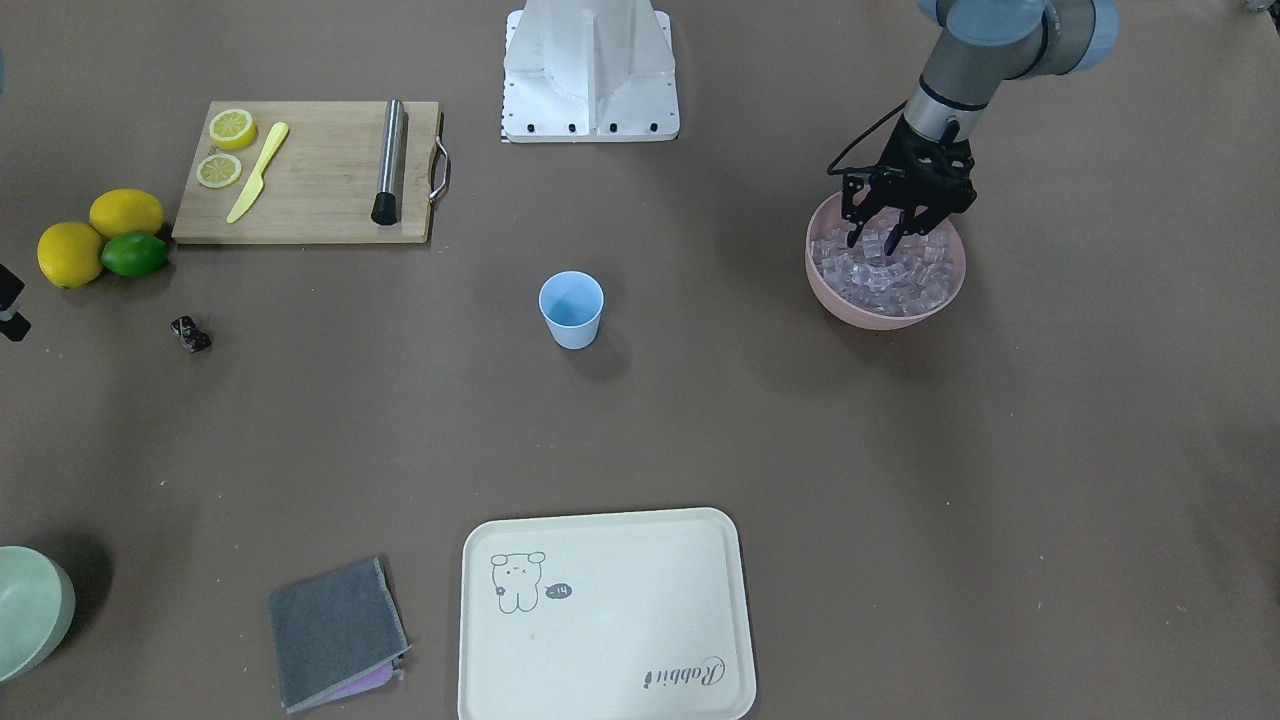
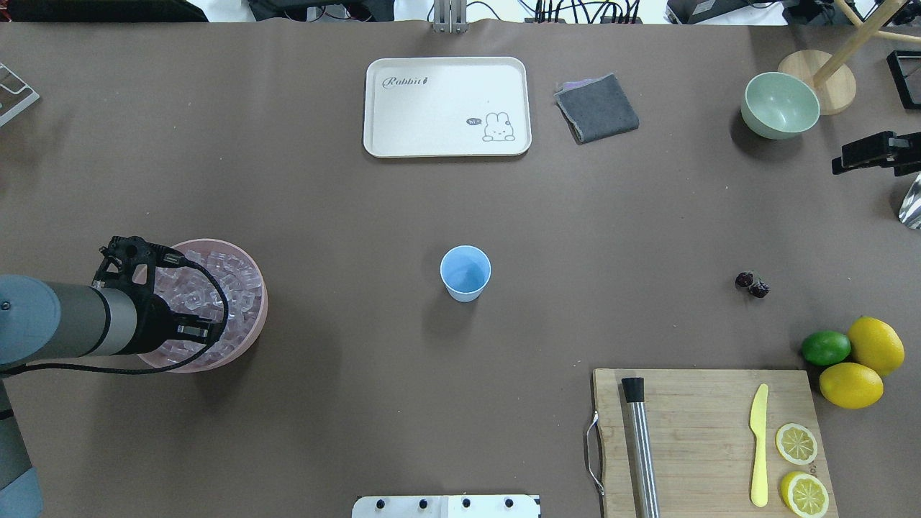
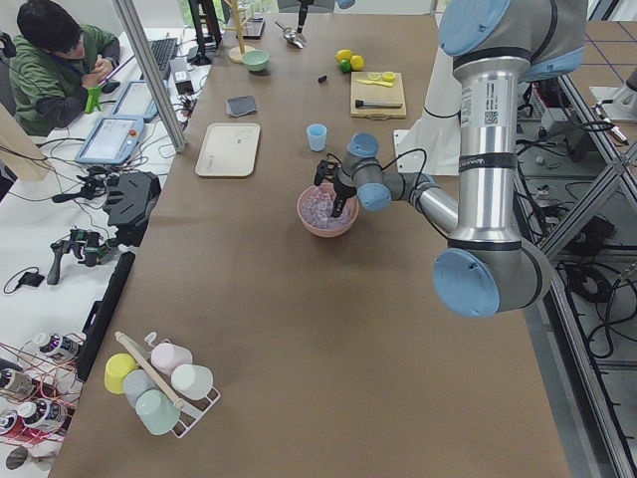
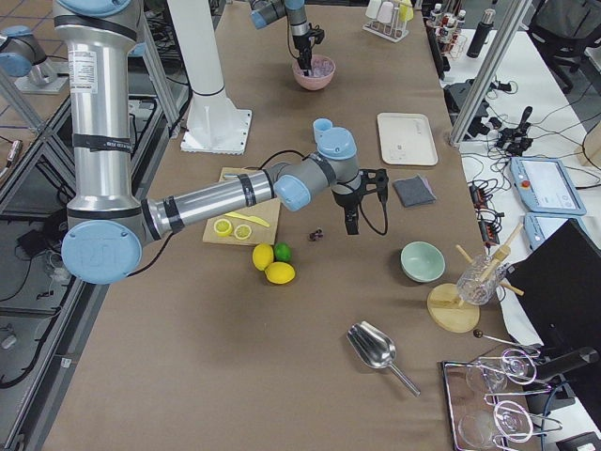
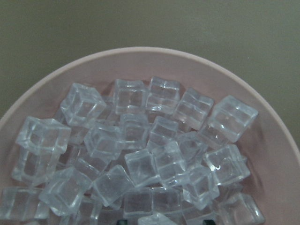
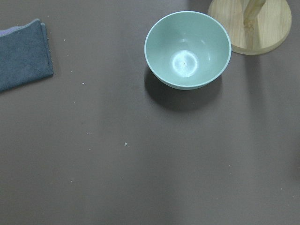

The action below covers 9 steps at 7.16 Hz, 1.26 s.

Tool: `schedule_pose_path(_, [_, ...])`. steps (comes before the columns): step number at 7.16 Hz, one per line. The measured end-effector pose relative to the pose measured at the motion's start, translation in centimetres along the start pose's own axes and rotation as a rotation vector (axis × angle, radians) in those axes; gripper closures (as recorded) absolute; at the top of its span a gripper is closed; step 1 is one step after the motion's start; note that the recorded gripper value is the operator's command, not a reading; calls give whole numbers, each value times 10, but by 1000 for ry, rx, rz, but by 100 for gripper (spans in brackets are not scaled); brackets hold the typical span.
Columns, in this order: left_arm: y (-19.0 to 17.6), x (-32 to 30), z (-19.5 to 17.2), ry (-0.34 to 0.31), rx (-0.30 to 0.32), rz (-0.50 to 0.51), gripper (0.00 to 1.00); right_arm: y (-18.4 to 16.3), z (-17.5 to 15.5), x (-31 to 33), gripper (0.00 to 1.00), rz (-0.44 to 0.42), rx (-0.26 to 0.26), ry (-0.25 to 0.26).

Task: Put ice and cherries in cup
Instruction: 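Lower the left gripper into the bowl and grasp an ice cube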

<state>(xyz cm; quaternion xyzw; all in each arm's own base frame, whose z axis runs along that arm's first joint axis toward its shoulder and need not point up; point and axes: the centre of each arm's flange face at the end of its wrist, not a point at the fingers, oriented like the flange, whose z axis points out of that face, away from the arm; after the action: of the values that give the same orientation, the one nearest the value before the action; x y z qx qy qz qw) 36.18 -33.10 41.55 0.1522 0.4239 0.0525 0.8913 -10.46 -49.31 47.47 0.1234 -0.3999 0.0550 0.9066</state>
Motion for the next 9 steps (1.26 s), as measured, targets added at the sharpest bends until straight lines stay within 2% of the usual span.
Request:
schedule_pose_path(1, [1, -2, 0, -4, -1, -1, 92, 0, 0, 0, 1, 1, 0, 0])
schedule_pose_path(2, [0, -3, -1, -5, 1, -2, 100, 0, 0, 0, 1, 1, 1, 0])
schedule_pose_path(5, [-9, -5, -14, 6, 24, -13, 100, 0, 0, 0, 1, 1, 1, -1])
schedule_pose_path(7, [-27, 9, -48, 85, 45, -26, 100, 0, -1, 0, 1, 0, 2, -1])
schedule_pose_path(9, [-64, 56, -62, 195, 78, -117, 100, 0, -1, 0, 1, -1, 2, -1])
